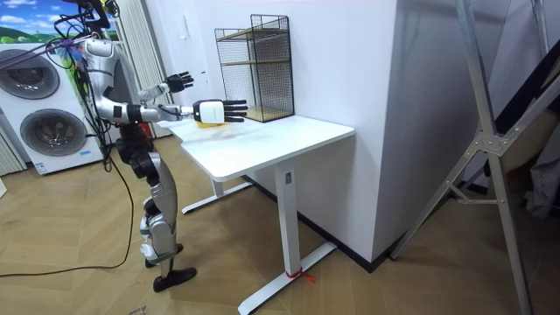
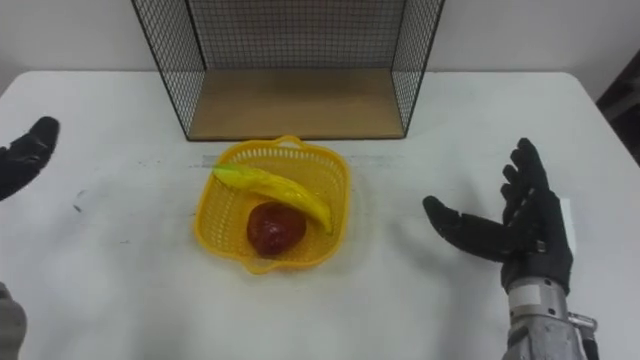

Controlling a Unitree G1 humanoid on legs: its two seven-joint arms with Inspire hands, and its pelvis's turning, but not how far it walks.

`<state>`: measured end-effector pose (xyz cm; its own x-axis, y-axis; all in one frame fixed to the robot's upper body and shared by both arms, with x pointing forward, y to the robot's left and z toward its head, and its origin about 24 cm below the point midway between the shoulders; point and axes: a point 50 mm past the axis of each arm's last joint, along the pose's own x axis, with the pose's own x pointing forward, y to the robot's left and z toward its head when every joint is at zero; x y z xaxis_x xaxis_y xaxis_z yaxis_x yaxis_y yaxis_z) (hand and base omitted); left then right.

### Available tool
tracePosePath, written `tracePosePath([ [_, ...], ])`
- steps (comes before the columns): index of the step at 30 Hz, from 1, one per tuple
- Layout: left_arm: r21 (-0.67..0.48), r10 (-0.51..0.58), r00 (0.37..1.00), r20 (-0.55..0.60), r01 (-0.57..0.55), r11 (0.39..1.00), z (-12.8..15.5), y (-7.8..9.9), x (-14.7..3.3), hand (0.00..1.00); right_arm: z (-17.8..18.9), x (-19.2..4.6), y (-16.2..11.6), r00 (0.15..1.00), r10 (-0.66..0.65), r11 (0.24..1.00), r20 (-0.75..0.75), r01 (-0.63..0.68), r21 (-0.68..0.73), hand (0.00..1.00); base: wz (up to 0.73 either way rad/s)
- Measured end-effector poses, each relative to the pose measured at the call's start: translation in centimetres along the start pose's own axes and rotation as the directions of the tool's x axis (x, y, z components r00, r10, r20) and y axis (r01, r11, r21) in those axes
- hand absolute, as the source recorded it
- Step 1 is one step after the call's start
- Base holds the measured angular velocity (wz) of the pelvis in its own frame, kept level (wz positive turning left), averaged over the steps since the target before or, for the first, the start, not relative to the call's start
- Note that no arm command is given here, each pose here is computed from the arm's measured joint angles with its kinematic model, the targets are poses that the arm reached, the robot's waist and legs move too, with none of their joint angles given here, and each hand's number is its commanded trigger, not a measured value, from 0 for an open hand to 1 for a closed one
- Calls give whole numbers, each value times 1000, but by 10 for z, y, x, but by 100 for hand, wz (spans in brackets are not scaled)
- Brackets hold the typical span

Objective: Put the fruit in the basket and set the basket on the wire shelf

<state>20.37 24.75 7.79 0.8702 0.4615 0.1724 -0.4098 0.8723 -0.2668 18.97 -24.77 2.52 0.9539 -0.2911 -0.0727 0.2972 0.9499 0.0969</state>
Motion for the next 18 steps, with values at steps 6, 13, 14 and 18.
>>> tracePosePath([
  [6, -22, -76, 981, -176, 74, 997, -32, 0, -5, 0, -3, 3, 13, 996, 86, 995, -11, -86, 43, 0, -9],
  [13, -75, -86, 963, -257, 69, 995, -49, -4, -13, 0, -14, 1, 26, 987, 151, 986, -52, -147, 78, 0, -3],
  [14, -80, -93, 961, -260, 75, 994, -50, -6, -13, 0, -14, 1, 28, 986, 160, 984, -51, -156, 82, 0, 0],
  [18, -104, -144, 948, -283, 119, 987, -54, -16, -17, 0, -14, 2, 33, 982, 185, 979, -46, -180, 95, 0, 0],
])
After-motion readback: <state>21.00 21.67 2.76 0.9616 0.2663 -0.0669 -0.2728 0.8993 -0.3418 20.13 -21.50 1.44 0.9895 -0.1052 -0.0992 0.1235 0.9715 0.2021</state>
